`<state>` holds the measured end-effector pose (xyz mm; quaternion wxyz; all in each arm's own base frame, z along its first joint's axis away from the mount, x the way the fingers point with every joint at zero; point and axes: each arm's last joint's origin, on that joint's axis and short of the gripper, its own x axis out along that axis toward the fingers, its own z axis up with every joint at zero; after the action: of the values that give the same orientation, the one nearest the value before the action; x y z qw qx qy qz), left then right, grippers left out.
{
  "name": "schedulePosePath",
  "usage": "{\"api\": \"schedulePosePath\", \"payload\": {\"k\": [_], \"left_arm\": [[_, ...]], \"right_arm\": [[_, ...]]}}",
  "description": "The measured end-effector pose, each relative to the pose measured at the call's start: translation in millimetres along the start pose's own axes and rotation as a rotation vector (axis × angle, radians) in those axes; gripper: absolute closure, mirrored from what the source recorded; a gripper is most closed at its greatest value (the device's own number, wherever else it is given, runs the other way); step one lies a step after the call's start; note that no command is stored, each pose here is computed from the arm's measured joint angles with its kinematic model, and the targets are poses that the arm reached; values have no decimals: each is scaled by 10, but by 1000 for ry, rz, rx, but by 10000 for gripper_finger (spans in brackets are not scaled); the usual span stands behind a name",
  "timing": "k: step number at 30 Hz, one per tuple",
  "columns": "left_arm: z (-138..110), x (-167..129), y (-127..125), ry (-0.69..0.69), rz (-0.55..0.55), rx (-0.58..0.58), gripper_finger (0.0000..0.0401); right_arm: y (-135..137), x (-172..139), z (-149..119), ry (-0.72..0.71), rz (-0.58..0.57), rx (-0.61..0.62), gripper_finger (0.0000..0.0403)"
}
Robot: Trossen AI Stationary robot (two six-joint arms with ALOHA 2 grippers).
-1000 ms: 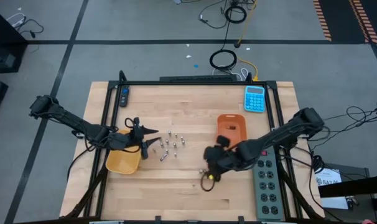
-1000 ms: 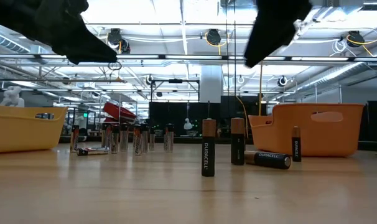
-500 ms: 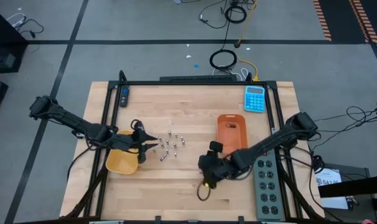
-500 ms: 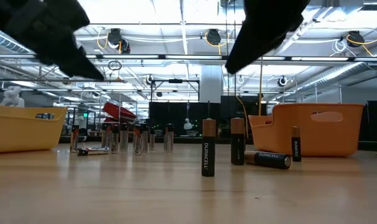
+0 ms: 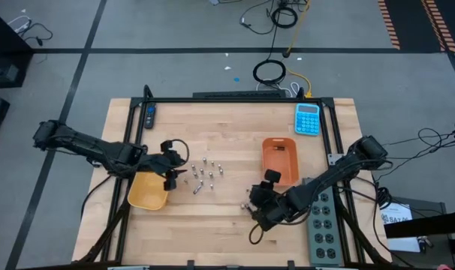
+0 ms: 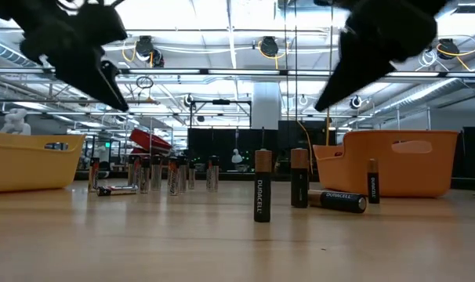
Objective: Sort batteries
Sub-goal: Put the silver battery into the yellow bin
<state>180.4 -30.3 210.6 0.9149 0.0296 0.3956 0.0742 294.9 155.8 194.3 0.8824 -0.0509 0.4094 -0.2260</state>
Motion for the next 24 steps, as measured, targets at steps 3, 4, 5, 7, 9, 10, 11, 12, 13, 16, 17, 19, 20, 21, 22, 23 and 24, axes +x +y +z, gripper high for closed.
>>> {"api": "schedulePosePath", "payload": {"k": [3,4,5,7,9,10,11,12,13,16,17,19,20,21,22,23,24], "left_arm": [[30,74,34,-4,41,88,230],[43,101,47,-5,42,108,230],[55,133,59,-4,22,118,230],[46,208,83,35,-26,119,230],[58,270,91,65,-62,110,230],[70,289,92,70,-76,104,230],[73,308,87,79,-88,102,230],[78,326,81,89,-101,102,230],[87,345,74,97,-107,103,230],[129,360,66,116,-110,97,230],[156,367,63,116,-107,96,230],[171,385,67,139,-84,105,230],[174,402,74,155,-75,109,230],[184,430,84,164,-70,105,230],[187,464,102,172,-68,97,230],[177,498,121,189,-77,89,230],[164,533,142,207,-77,82,230]], "right_arm": [[-128,8,-62,-28,46,78,287],[-181,-1,-62,-46,77,113,283],[-234,6,-77,-65,96,135,279],[-325,30,-120,-107,117,159,272],[-411,61,-158,-137,128,164,269],[-445,71,-158,-155,133,170,269],[-474,85,-143,-177,136,176,269],[-500,102,-136,-193,133,176,269],[-519,128,-140,-200,126,165,270],[-550,183,-112,-225,115,142,270],[-558,190,-100,-234,114,136,270],[-582,210,-85,-238,105,121,270],[-593,220,-79,-238,101,117,270],[-602,228,-73,-241,97,110,270],[-609,233,-61,-249,94,106,270],[-615,236,-43,-261,94,108,270],[-616,236,-34,-266,95,108,270]]}}
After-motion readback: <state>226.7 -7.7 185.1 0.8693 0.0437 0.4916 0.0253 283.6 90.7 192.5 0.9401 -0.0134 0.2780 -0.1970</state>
